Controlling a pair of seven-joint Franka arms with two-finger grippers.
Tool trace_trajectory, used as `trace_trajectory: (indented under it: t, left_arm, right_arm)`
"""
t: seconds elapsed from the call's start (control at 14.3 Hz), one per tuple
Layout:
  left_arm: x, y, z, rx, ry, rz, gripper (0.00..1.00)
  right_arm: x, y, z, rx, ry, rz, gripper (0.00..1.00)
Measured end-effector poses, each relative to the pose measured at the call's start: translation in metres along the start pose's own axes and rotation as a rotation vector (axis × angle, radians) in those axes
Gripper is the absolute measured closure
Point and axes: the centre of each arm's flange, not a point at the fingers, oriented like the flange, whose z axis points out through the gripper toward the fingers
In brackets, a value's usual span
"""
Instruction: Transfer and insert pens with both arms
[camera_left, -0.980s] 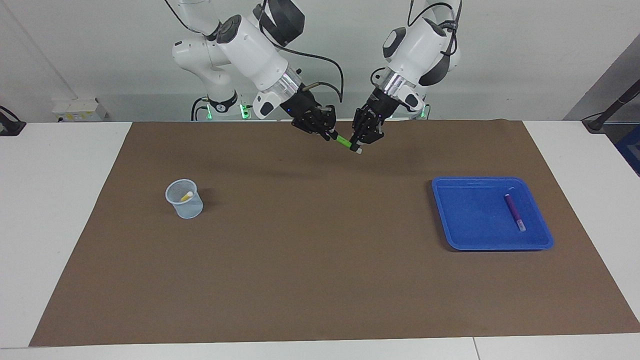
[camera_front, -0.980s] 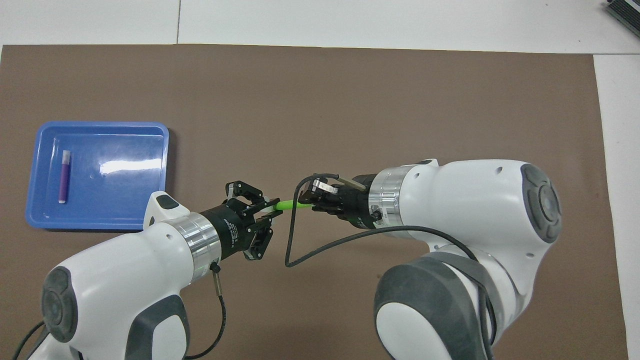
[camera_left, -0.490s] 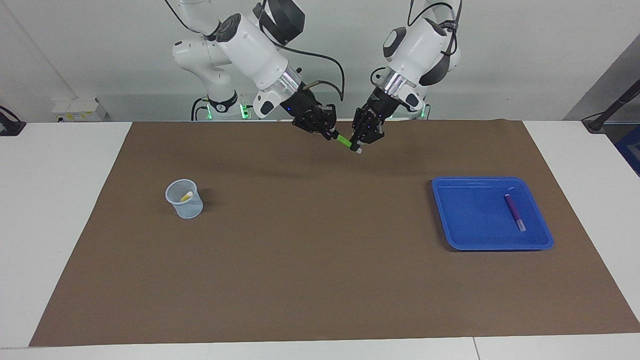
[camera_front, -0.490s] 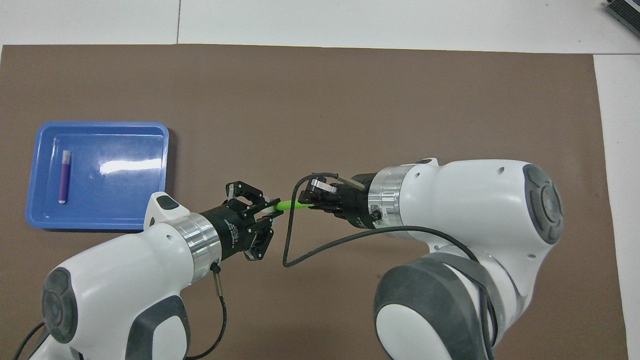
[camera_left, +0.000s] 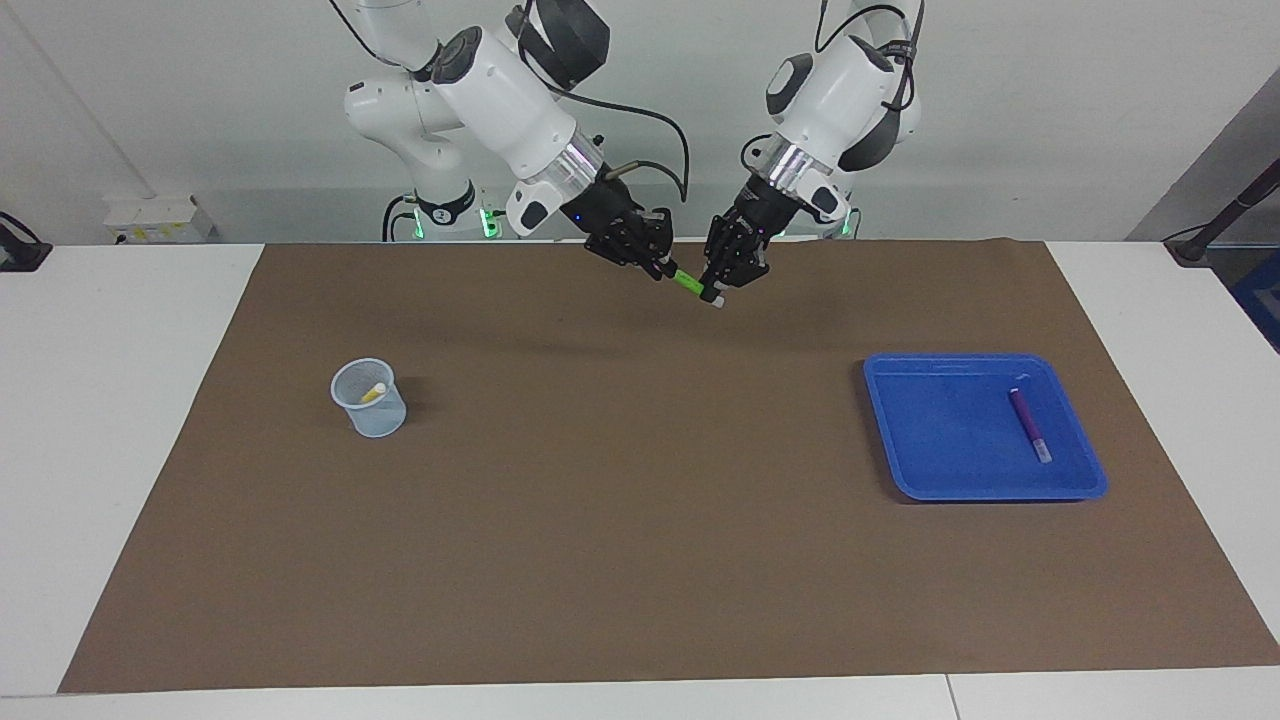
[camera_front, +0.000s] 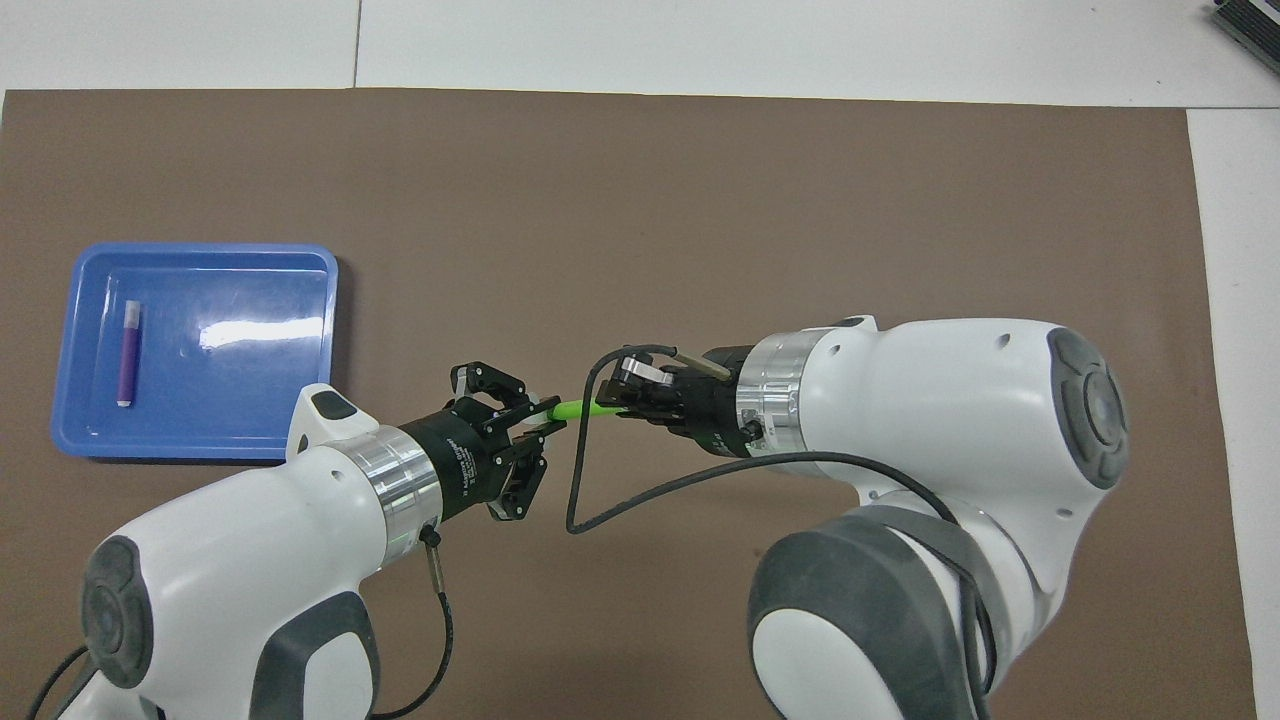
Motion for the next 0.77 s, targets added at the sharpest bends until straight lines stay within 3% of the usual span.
trace_trajectory:
  t: [0.21,0.49,0.77]
  left_arm:
    - [-0.002,0.000,-0.003,-0.004,-0.004,0.005,0.78]
    - [-0.003,0.000,-0.007,-0.010,-0.009,0.008,0.40]
    - [-0.004,0.000,-0.008,-0.013,-0.011,0.009,0.30]
  right_arm:
    - [0.002,0.002,0.001,-0.003,0.000,0.003,0.81]
    - [0.007,0.006,0.001,-0.014,0.004,-0.027,0.81]
    - [0.025,0.027,-0.008,-0.129,0.007,-0.171,0.81]
